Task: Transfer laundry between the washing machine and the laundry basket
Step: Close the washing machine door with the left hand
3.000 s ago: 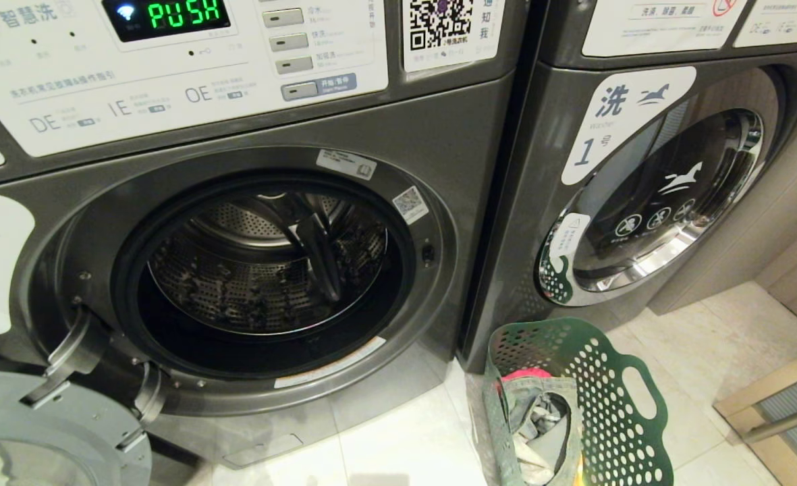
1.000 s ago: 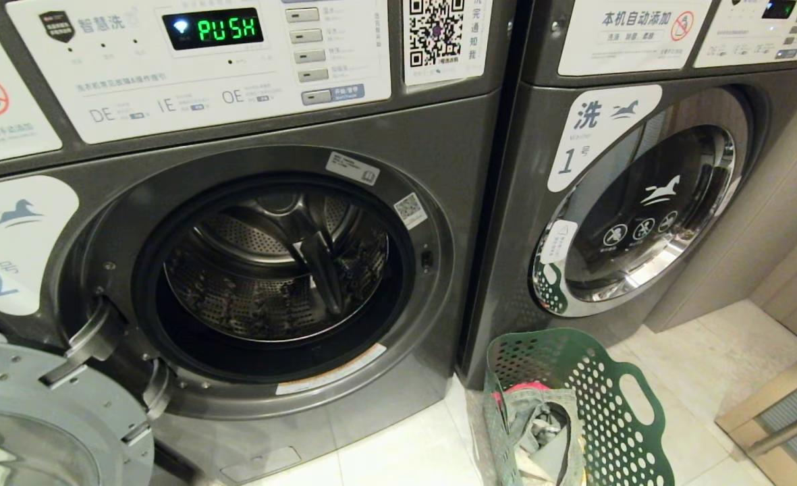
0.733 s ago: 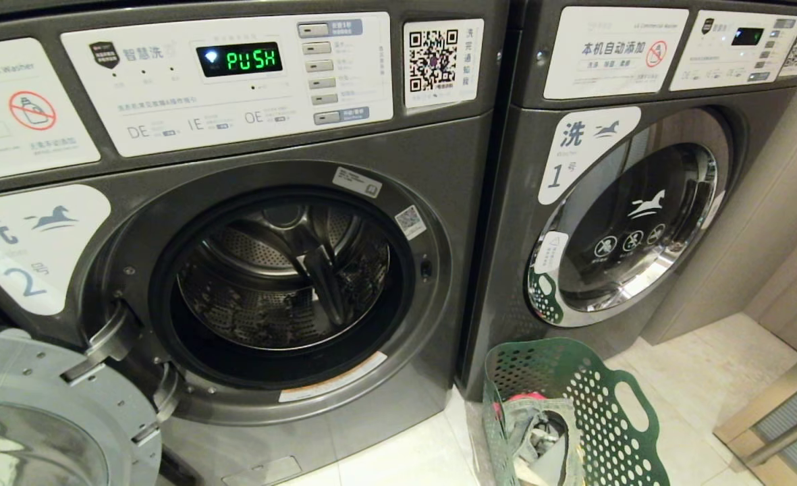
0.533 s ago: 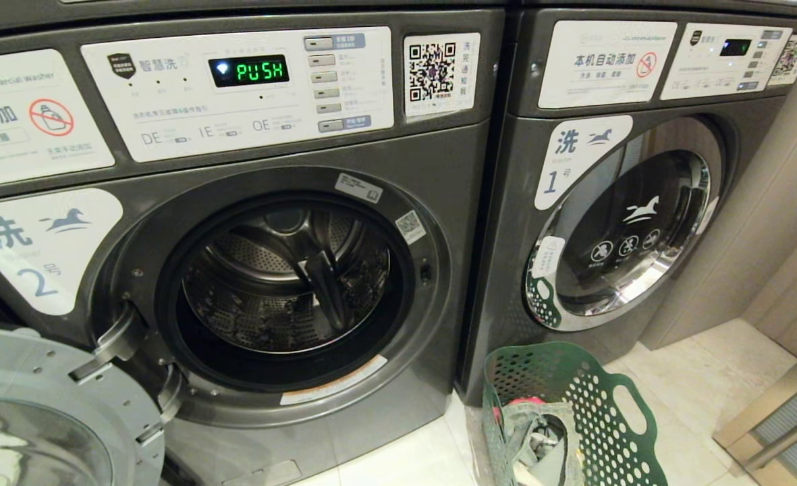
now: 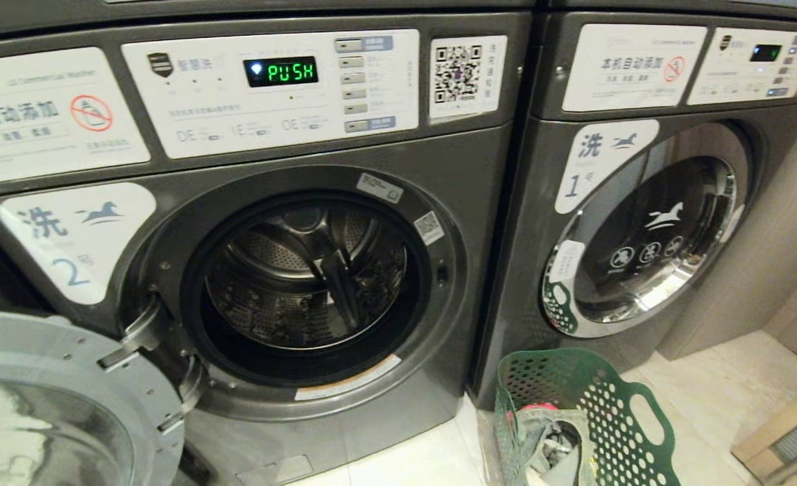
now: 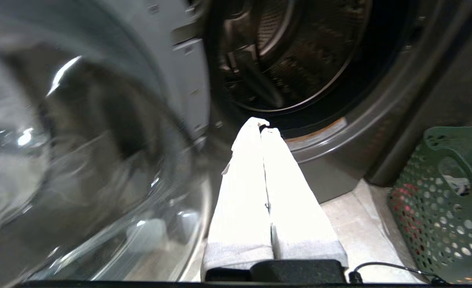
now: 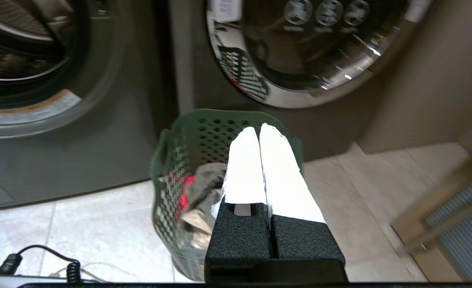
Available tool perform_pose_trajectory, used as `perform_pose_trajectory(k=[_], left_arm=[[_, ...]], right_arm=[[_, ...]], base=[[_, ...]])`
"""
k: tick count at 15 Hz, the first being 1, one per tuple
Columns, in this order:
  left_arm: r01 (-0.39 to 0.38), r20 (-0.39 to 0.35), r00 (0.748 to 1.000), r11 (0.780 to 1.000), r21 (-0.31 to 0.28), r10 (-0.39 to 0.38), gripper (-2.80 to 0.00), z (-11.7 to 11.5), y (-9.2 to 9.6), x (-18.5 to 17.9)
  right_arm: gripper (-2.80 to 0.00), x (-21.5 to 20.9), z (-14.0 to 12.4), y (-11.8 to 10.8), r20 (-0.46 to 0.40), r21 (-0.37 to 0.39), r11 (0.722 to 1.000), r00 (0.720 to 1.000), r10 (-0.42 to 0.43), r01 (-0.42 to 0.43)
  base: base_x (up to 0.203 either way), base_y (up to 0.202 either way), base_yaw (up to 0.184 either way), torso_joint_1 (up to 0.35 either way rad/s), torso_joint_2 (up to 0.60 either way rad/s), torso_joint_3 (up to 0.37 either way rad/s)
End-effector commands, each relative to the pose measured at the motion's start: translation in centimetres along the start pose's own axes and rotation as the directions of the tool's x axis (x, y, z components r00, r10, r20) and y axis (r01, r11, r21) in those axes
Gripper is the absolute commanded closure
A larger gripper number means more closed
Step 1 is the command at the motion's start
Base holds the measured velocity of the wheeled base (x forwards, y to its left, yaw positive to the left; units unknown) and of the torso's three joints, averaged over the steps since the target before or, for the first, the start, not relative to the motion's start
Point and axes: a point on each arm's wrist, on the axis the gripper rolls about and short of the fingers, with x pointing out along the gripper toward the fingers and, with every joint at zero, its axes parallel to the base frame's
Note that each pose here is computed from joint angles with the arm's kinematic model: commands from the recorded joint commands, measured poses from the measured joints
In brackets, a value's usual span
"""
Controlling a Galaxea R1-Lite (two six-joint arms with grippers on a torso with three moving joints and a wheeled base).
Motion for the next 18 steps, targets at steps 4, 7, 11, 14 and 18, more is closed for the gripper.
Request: perform_pose_trajectory(k=[4,7,11,14,18], left_arm=[[0.000,-0.010,1.000,1.000,0.000,0.000,0.00,-0.30,0.01,0.07],[-0.001,-0.009,1.000,1.000,0.000,0.001,0.00,-0.30,0.00,0.07],[-0.001,-0.009,1.000,1.000,0.000,0.001,0.00,-0.30,0.00,0.07],[-0.001,-0.009,1.000,1.000,0.000,0.001,0.00,-0.30,0.01,0.07],[0.000,-0.009,1.000,1.000,0.000,0.000,0.00,-0.30,0.01,0.07]], right_arm=[[0.00,0.01,0.00,0.00,-0.001,0.002,1.000,1.000,0.001,-0.001],[0.00,0.01,0.00,0.00,-0.001,0.004,1.000,1.000,-0.001,0.001],[0.00,0.01,0.00,0.00,-0.001,0.004,1.000,1.000,-0.001,0.001],[0.00,0.01,0.00,0.00,-0.001,0.003,1.000,1.000,0.001,-0.001],[0.00,0.01,0.00,0.00,-0.001,0.004,1.000,1.000,0.000,0.000]], base=[[0.002,-0.010,0.176,0.003,0.00,0.001],[0.002,-0.008,0.151,0.005,0.00,0.004],[0.000,0.000,0.020,0.001,0.00,0.001],[-0.094,-0.001,-0.002,0.005,0.00,0.000],[-0.195,0.000,0.000,0.005,0.00,0.002]])
